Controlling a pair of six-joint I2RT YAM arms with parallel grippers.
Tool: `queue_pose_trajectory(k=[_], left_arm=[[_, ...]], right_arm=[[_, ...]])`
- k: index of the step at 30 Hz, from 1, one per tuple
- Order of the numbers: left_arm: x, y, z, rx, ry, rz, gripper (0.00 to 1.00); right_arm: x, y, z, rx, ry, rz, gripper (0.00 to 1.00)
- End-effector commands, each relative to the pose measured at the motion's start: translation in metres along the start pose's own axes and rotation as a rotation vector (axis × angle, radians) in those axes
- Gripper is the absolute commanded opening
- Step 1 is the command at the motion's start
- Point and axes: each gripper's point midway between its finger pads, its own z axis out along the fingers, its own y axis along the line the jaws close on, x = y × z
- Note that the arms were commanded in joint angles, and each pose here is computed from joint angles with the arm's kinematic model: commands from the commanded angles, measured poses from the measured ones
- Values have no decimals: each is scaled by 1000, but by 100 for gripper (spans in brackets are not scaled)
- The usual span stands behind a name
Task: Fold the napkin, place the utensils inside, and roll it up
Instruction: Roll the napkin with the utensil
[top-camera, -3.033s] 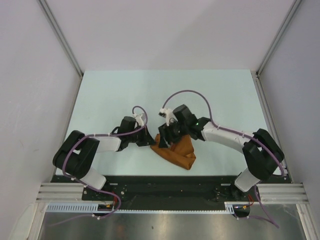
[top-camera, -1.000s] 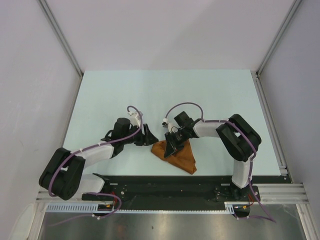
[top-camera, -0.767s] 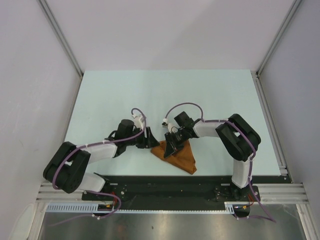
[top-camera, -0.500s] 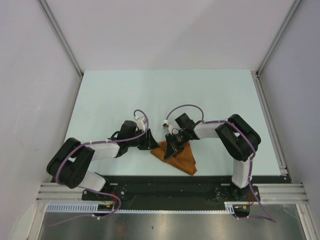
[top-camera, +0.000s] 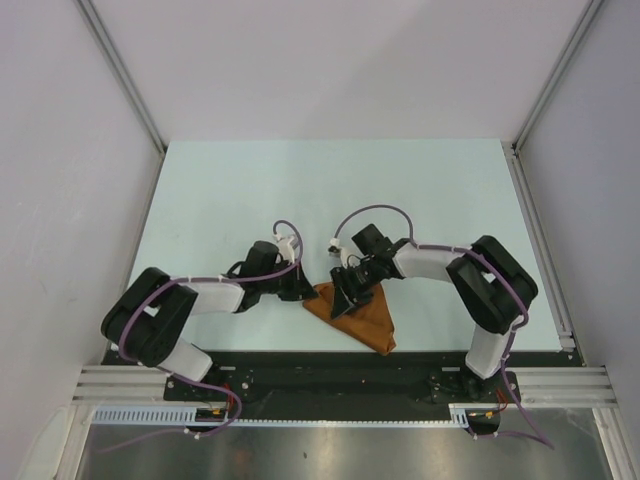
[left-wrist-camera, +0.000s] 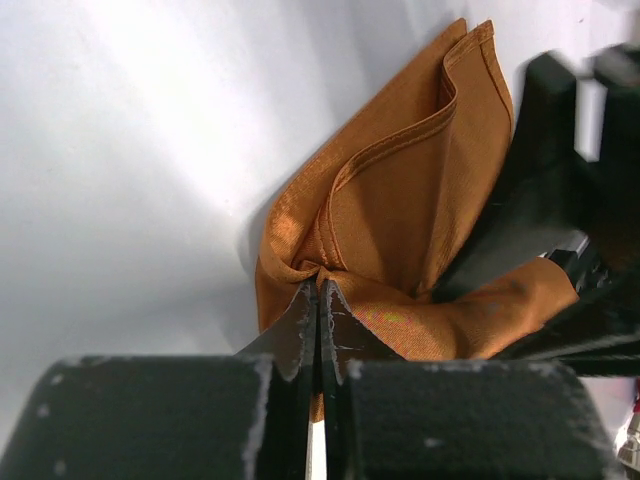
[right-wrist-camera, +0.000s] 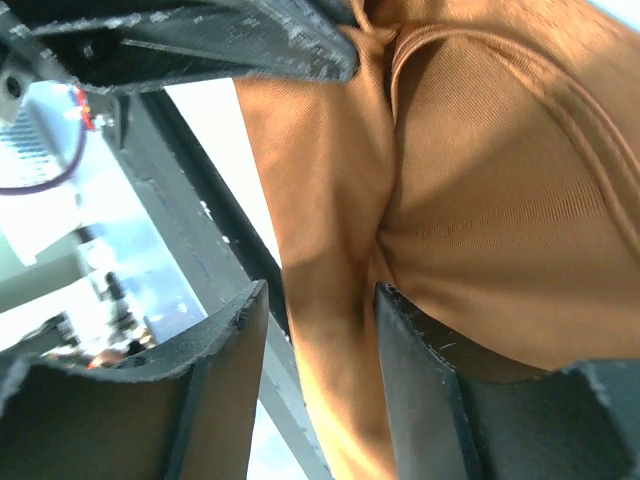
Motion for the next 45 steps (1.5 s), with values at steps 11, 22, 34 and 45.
queue_pose_trajectory(k=[11, 22, 34, 45], left_arm=[[5, -3, 11, -4, 81, 45, 0], [1, -5, 13, -3, 88, 41, 0], [-16, -20, 10, 32, 53, 54, 9], [-60, -28, -14, -26, -94, 85, 64]], right_arm=[[-18, 25, -47, 528, -316, -357, 59], [1, 16, -10, 634, -255, -474, 54], [18, -20, 3, 728, -160, -469, 56], [51, -35, 18, 660, -53, -357, 25]])
